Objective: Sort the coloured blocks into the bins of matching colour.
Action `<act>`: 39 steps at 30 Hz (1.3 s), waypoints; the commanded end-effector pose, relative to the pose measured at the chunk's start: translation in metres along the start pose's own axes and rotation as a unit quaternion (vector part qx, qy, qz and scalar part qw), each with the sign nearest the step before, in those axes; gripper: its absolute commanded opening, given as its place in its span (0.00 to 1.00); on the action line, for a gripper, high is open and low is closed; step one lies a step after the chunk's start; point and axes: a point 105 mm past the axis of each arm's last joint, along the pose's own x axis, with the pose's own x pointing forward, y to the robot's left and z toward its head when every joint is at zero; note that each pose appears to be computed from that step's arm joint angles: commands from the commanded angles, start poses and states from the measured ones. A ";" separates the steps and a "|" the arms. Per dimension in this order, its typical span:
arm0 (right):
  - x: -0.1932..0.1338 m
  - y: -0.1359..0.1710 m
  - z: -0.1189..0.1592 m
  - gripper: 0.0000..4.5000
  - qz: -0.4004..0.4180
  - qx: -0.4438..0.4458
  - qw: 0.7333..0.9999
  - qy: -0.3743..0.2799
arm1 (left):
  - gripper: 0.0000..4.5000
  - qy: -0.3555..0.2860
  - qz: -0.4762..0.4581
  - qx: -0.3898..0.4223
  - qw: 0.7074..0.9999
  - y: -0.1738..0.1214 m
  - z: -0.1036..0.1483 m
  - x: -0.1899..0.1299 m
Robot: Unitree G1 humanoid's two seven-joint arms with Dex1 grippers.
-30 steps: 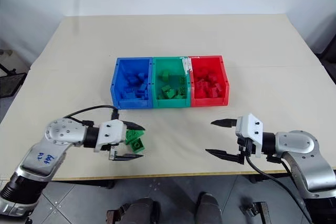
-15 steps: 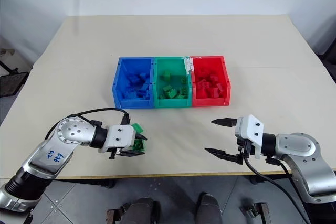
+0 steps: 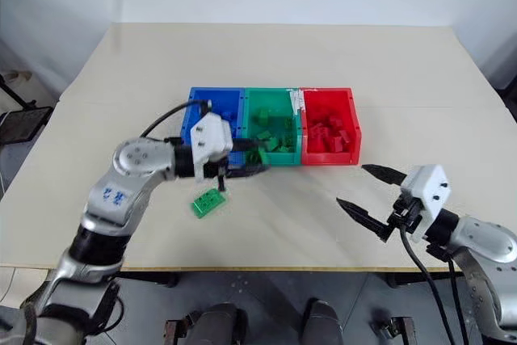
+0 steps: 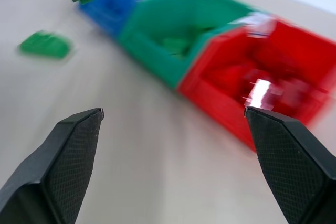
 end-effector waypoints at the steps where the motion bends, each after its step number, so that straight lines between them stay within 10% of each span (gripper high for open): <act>1: -0.015 -0.015 0.019 1.00 -0.085 -0.005 0.995 -0.044 | 0.33 0.013 0.056 0.013 0.998 0.026 -0.006 0.015; 7: -0.029 -0.021 0.015 1.00 -0.119 -0.008 0.992 -0.036 | 0.33 -0.007 0.083 -0.017 0.996 0.044 -0.009 0.037; 16: -0.007 -0.003 0.004 1.00 -0.016 -0.022 1.000 -0.013 | 0.99 -0.023 0.066 -0.012 0.997 0.044 -0.010 0.011; 28: 0.043 0.027 0.005 1.00 0.204 -0.061 0.977 -0.001 | 0.99 0.048 0.086 -0.042 0.994 0.012 -0.041 -0.146; 33: 0.070 0.045 0.017 1.00 0.283 -0.075 0.956 -0.022 | 0.99 0.181 0.077 -0.083 0.977 -0.023 -0.074 -0.223; 39: 0.078 0.047 0.013 1.00 0.309 -0.086 0.947 -0.013 | 0.99 0.216 0.074 -0.078 0.970 -0.040 -0.085 -0.234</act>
